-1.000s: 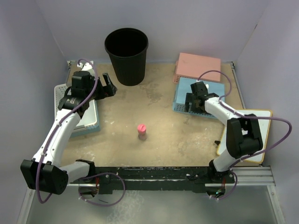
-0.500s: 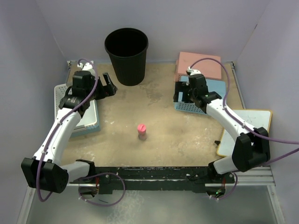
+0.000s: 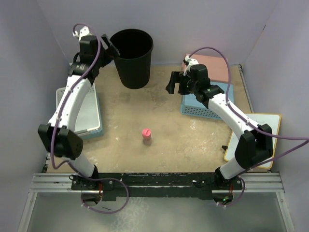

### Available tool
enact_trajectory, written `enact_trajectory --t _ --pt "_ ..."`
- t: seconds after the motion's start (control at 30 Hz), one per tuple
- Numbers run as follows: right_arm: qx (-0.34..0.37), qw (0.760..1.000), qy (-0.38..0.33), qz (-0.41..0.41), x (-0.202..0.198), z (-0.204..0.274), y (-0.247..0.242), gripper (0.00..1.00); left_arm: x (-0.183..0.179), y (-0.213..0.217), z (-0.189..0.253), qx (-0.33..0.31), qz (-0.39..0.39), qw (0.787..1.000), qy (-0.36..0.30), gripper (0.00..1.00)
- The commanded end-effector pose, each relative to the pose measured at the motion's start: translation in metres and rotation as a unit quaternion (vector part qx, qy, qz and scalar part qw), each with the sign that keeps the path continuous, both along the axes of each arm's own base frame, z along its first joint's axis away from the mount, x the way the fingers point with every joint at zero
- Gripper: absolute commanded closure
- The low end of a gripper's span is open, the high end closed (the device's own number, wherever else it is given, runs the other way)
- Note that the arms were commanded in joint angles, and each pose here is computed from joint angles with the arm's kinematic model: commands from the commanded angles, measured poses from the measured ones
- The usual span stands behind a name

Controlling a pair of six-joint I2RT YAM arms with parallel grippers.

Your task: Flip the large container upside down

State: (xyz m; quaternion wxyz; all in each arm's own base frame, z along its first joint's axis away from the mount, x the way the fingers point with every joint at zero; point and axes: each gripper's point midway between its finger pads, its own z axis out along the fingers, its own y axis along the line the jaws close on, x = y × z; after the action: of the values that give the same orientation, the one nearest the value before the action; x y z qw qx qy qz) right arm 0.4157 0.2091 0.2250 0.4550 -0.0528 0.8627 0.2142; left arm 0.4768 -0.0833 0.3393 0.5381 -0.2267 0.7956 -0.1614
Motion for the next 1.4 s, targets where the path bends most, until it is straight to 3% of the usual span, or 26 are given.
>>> enact_trajectory --t 0.0,0.03,0.2,0.33,0.57,0.67,0.77,0.93,1.1,1.23,1.37 --pt "0.015 1.0 -0.001 0.008 -0.012 0.002 0.002 0.03 0.048 0.001 0.009 -0.022 0.043 0.999 -0.014 0.11" --pt "0.011 1.0 0.002 0.005 -0.016 -0.001 -0.001 0.03 0.058 0.002 0.021 -0.021 0.048 0.998 -0.027 0.12" --pt "0.001 1.0 0.017 -0.001 -0.031 -0.016 -0.01 0.02 0.096 0.017 0.002 0.018 0.093 0.995 -0.004 0.14" --pt "-0.012 0.999 0.039 -0.001 -0.039 -0.029 -0.014 0.02 0.106 0.014 -0.029 0.03 0.085 0.996 0.026 0.25" --pt "-0.014 0.999 0.04 -0.003 -0.043 -0.028 -0.017 0.02 0.092 0.001 -0.055 0.028 0.047 0.997 0.052 0.78" --pt "-0.009 1.0 0.027 -0.006 -0.037 -0.015 -0.016 0.02 0.076 -0.009 -0.049 0.038 0.027 0.998 0.037 0.92" --pt "-0.011 1.0 0.008 -0.016 -0.033 0.0 -0.02 0.02 0.053 -0.021 -0.036 0.073 0.003 0.997 0.016 1.0" --pt "-0.018 0.999 -0.033 -0.023 -0.03 0.045 -0.027 0.02 0.021 -0.021 -0.034 0.118 -0.016 0.993 0.006 1.0" --pt "0.007 0.987 -0.152 0.048 -0.043 0.112 -0.014 0.02 -0.001 -0.02 -0.014 0.142 -0.029 0.988 -0.05 1.0" --pt "0.039 0.929 -0.265 0.256 -0.092 0.151 0.035 0.03 -0.006 -0.025 -0.01 0.164 -0.057 0.984 -0.042 1.0" --pt "0.019 0.883 -0.308 0.353 -0.115 0.165 0.075 0.05 -0.004 -0.036 -0.01 0.168 -0.093 0.981 -0.014 1.0"
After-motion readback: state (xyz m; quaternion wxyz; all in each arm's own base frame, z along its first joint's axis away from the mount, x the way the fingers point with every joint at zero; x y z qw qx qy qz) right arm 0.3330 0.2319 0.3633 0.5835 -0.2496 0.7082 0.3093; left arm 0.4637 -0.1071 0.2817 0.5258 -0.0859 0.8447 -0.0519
